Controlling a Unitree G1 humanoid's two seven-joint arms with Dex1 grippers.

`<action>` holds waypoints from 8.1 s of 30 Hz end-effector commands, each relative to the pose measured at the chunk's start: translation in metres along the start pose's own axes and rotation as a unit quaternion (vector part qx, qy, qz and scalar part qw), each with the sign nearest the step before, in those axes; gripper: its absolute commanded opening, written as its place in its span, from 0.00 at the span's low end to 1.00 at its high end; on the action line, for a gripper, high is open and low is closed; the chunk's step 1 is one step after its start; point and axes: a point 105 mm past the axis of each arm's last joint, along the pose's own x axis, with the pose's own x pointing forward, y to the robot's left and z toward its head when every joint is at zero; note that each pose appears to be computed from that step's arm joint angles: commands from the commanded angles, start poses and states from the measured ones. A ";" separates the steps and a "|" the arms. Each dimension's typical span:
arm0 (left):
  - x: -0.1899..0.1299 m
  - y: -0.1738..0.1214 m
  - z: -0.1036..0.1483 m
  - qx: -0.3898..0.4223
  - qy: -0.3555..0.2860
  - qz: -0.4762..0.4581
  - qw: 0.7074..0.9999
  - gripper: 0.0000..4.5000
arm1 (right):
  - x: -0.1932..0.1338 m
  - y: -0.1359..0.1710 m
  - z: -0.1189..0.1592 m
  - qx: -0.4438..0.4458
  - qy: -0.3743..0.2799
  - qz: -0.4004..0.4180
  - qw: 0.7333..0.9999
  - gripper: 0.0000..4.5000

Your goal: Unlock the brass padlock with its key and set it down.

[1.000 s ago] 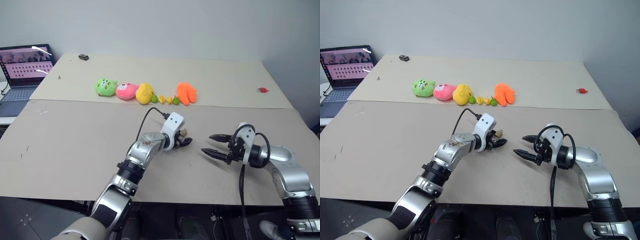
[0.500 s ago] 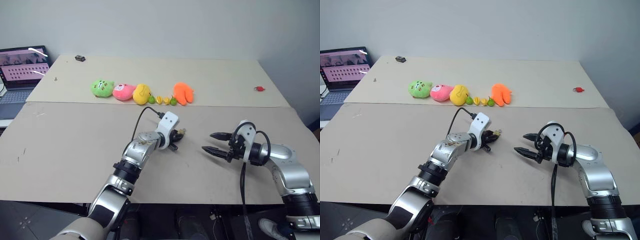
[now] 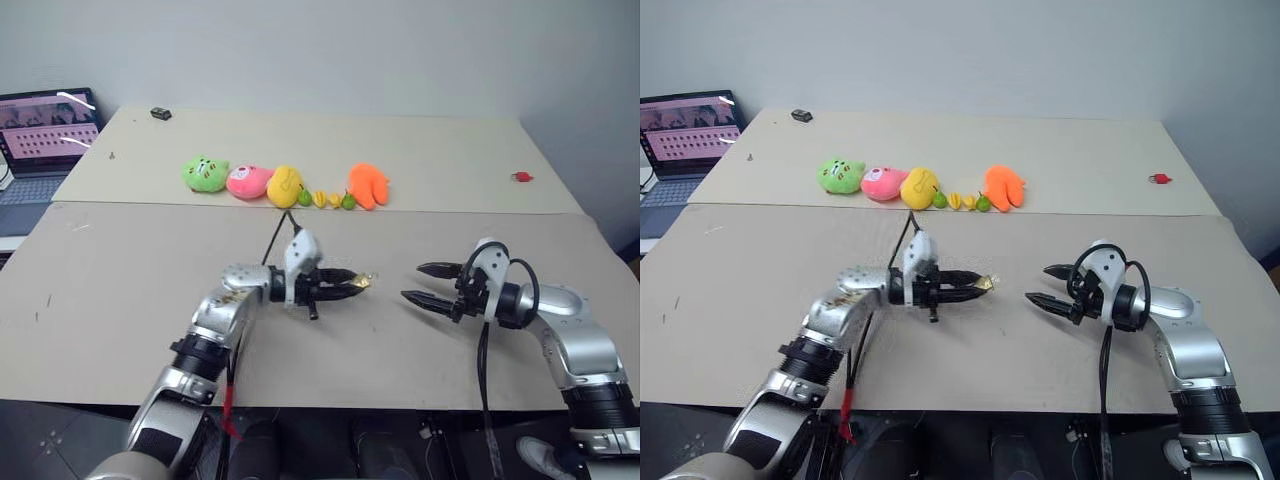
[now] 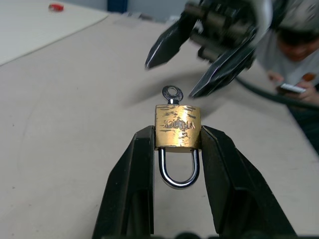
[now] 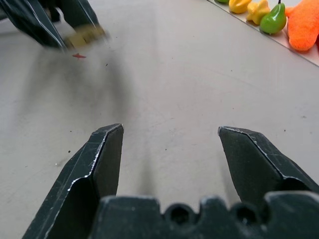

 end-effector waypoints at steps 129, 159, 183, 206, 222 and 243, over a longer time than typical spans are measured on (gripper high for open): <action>-0.040 -0.028 0.032 -0.218 0.018 -0.119 0.969 0.19 | 0.064 0.043 0.082 -0.178 -0.075 0.138 0.971 0.02; -0.041 -0.028 0.032 -0.226 0.018 -0.116 0.967 0.19 | 0.041 0.075 0.111 -0.471 -0.206 0.174 0.840 0.36; -0.044 -0.031 0.029 -0.234 0.014 -0.108 0.966 0.19 | 0.053 0.076 0.107 -0.529 -0.208 0.217 0.794 0.36; -0.043 -0.030 0.030 -0.236 0.012 -0.107 0.966 0.19 | 0.051 0.082 0.117 -0.539 -0.230 0.221 0.779 0.36; -0.042 -0.029 0.030 -0.236 0.007 -0.105 0.966 0.19 | 0.058 0.083 0.113 -0.536 -0.231 0.227 0.779 0.03; -0.036 -0.012 0.037 -0.238 -0.027 -0.057 0.969 0.75 | 0.059 0.082 0.095 -0.526 -0.206 0.211 0.798 0.03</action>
